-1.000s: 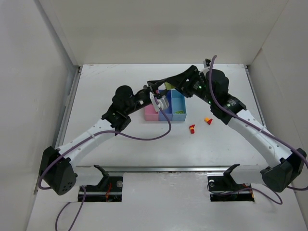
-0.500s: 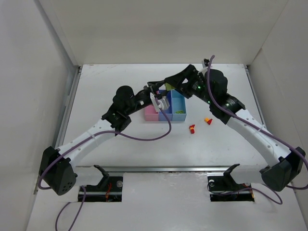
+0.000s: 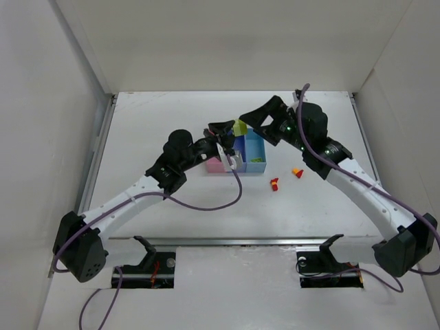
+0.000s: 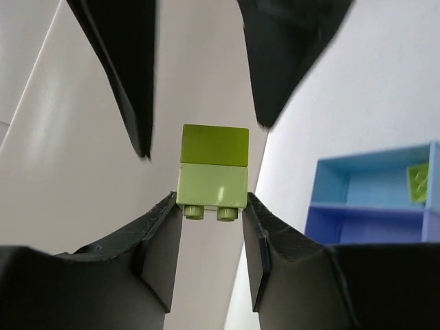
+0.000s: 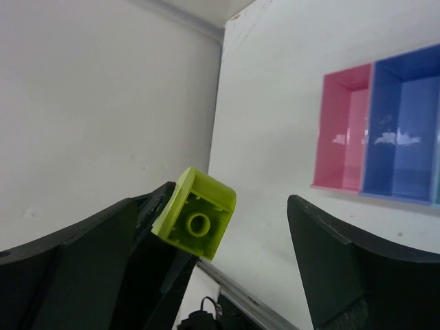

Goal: Sort the legos into containers by color

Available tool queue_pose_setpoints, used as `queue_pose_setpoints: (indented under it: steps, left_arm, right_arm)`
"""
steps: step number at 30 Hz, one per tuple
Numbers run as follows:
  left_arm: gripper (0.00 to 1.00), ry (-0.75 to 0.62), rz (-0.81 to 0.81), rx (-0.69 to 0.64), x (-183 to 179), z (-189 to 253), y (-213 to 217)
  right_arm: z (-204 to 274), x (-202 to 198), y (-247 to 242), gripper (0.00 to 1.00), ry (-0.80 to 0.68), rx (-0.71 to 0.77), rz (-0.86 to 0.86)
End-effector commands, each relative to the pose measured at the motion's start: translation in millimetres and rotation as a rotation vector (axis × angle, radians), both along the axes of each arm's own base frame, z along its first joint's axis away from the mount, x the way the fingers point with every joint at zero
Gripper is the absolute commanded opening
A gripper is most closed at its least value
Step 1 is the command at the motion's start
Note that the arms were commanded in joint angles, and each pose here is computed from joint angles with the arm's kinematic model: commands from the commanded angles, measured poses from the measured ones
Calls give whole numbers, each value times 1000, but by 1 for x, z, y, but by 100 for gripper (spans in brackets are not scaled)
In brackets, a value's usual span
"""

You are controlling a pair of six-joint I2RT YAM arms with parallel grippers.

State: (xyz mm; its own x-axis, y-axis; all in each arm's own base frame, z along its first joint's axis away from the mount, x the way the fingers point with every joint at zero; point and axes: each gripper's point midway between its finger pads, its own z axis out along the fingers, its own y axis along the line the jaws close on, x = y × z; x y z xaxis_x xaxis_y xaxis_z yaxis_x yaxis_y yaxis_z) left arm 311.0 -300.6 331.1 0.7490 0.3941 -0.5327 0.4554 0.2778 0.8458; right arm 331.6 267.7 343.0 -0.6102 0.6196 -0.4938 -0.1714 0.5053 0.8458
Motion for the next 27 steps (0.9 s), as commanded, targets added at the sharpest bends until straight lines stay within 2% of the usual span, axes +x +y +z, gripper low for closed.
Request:
queue_pose_setpoints:
  steps: [1,6,9,11,15,17,20,24,27]
  left_arm:
    - [0,-226,102,113,8,1,19]
    - [0,-337,154,202,12,-18,29]
    - [0,-456,177,251,9,-25,33]
    - [0,-525,197,211,5,-14,36]
    - [0,-514,200,178,3,-8,37]
    - [0,-527,171,167,-4,-6,36]
    - [0,-530,158,166,-7,-7,36]
    - [0,-524,147,159,-8,-7,34]
    - [0,-524,147,159,-8,-7,34]
  right_arm:
    - [13,-4,-14,95,-39,19,-7]
    - [-12,-1,-2,95,2,-20,102]
    - [-22,-3,10,95,25,-28,192]
    - [-33,0,15,93,49,-30,217]
    - [-43,4,22,88,37,-44,276]
    - [-35,7,26,83,-10,-6,304]
    - [-41,8,30,74,2,14,322]
    - [-35,11,39,74,-26,57,363]
    - [-36,8,43,74,5,86,388]
